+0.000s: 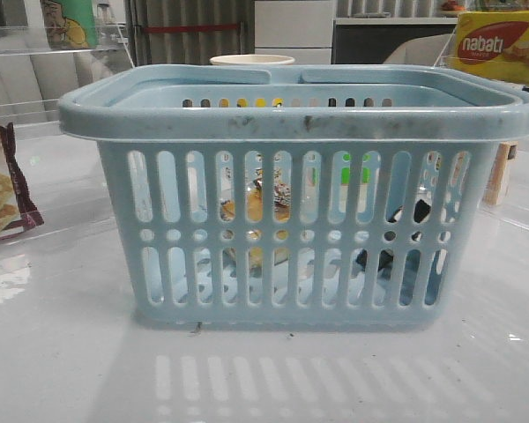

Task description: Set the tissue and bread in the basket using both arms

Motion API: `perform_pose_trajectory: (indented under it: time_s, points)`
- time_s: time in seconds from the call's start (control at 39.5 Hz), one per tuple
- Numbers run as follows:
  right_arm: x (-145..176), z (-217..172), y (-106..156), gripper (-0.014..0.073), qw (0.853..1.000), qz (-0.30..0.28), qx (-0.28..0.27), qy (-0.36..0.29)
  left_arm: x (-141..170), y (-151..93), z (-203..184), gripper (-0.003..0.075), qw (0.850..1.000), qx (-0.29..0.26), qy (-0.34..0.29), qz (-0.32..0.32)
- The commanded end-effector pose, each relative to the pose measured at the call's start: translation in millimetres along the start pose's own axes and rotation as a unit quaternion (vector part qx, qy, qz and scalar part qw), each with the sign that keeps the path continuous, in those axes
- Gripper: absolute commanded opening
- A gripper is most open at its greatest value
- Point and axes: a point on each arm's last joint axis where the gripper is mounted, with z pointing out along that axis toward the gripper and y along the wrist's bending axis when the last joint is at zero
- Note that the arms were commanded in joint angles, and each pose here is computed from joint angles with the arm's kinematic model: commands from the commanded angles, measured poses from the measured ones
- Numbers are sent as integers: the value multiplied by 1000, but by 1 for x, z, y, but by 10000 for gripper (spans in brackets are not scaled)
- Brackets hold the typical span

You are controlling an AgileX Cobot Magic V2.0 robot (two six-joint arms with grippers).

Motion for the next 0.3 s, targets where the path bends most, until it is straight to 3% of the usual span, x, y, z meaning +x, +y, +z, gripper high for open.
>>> perform_pose_trajectory:
  time_s: [0.0, 0.28]
  points:
    - [-10, -2, -1, 56, 998, -2, 6, -58, -9, 0, -2, 91, 999, 2, -52, -7]
    - [-10, -2, -1, 56, 998, -1, 5, -58, -9, 0, -2, 91, 999, 2, -52, -7]
